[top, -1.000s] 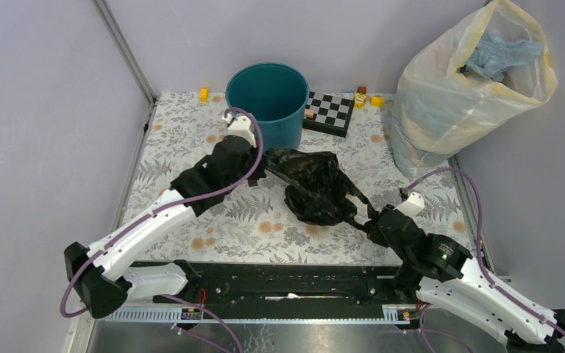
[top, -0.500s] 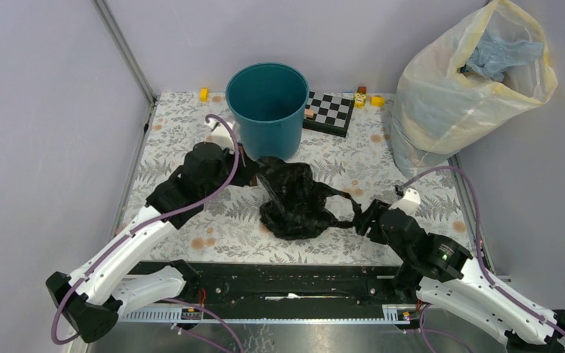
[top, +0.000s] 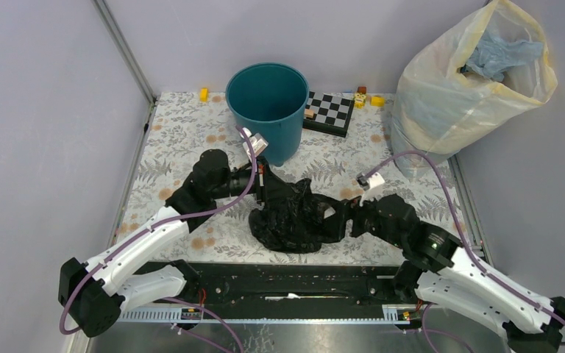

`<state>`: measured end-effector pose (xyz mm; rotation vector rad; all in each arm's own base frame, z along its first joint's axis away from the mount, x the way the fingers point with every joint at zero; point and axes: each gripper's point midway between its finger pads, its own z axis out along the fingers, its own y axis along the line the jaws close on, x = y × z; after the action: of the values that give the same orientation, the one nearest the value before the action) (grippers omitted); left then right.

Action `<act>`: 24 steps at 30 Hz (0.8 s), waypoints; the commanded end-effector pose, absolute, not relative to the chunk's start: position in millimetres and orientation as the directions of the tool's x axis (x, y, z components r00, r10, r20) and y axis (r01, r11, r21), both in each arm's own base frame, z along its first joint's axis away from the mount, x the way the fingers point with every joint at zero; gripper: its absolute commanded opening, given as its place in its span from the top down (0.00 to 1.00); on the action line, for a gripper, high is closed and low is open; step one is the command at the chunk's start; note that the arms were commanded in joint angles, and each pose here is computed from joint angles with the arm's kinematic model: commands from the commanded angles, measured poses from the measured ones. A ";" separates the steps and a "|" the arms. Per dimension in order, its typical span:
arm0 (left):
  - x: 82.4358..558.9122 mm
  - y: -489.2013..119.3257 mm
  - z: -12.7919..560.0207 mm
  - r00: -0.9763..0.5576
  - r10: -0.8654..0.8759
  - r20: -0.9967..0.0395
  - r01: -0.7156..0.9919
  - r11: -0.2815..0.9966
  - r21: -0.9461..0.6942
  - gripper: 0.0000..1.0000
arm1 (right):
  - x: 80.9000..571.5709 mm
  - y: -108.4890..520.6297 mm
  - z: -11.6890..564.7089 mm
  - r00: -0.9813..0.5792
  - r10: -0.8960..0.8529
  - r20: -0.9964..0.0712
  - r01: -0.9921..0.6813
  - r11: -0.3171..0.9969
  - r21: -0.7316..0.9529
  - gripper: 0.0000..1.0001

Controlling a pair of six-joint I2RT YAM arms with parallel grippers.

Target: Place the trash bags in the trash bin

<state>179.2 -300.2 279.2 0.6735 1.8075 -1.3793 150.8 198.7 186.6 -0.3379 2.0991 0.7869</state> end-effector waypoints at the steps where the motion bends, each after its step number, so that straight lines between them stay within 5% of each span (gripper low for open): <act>1: 168.7 -307.1 300.2 -0.530 -0.038 -0.847 0.833 0.162 -0.529 1.00 | 160.3 232.6 208.1 -0.528 -0.013 -0.849 -0.626 0.681 0.379 0.19; 7: 166.8 -306.6 298.1 -0.535 -0.033 -0.844 0.831 0.158 -0.533 1.00 | 175.8 251.8 186.9 -0.539 -0.002 -0.842 -0.612 0.687 0.390 0.28; 16: 167.7 -310.9 289.1 -0.564 -0.036 -0.825 0.814 0.145 -0.562 1.00 | 173.0 288.1 143.5 -0.635 0.116 -0.764 -0.582 0.578 0.572 0.99; 24: 166.2 -307.3 278.8 -0.578 -0.031 -0.815 0.801 0.166 -0.574 1.00 | 183.1 275.5 117.5 -0.643 0.184 -0.743 -0.492 0.644 0.586 1.00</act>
<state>169.8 -308.2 266.3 0.7129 1.8132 -1.4802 165.4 267.0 86.1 -0.3492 2.1663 0.9812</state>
